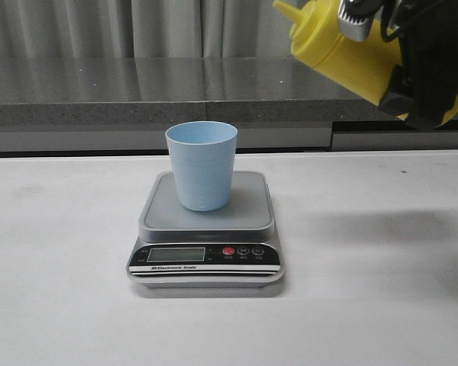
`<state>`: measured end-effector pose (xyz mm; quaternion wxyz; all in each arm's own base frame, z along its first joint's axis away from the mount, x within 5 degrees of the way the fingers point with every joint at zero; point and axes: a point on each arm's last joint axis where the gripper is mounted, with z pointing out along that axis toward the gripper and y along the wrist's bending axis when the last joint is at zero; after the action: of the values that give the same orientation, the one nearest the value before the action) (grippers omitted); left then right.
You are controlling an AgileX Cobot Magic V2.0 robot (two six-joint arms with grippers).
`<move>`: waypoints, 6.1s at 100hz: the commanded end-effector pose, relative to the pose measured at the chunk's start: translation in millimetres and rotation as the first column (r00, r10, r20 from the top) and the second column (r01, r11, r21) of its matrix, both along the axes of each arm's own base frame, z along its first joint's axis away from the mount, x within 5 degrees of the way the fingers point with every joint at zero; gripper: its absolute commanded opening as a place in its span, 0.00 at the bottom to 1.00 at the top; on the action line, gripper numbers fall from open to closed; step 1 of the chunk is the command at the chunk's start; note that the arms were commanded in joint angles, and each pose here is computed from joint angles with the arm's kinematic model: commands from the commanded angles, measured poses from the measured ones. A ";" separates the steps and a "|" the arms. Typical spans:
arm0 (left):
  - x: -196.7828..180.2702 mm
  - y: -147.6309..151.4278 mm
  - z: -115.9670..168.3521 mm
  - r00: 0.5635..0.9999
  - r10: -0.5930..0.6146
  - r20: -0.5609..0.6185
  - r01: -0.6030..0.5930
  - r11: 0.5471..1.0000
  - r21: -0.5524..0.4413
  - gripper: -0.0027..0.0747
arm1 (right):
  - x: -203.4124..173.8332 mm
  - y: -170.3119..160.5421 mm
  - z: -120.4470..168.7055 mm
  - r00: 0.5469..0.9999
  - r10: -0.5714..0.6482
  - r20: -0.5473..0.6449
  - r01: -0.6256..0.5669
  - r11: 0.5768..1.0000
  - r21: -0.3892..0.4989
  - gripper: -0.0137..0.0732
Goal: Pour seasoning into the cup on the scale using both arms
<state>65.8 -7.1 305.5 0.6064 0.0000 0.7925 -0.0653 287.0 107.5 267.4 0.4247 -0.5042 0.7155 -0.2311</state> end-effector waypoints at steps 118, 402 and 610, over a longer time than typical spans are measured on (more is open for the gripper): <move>1.3 0.0 14.2 0.996 0.005 0.091 -0.003 1.000 -0.018 0.01 | 26.4 50.4 15.3 0.932 0.292 0.214 -0.115 0.799 -0.590 0.53; 1.3 0.0 14.3 0.996 0.005 0.093 -0.003 1.000 -0.018 0.01 | 12.5 -50.5 -69.4 0.960 -0.278 -0.020 0.155 0.474 0.867 0.54; 1.3 0.0 14.3 0.996 0.005 0.093 -0.003 1.000 -0.018 0.01 | -56.3 -64.9 -85.7 0.937 -0.333 -0.105 0.228 0.356 0.906 0.64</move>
<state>65.8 -7.1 305.5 0.6064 0.0000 0.7925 -0.0653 235.0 45.4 162.7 0.5775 -0.0642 0.8082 0.0959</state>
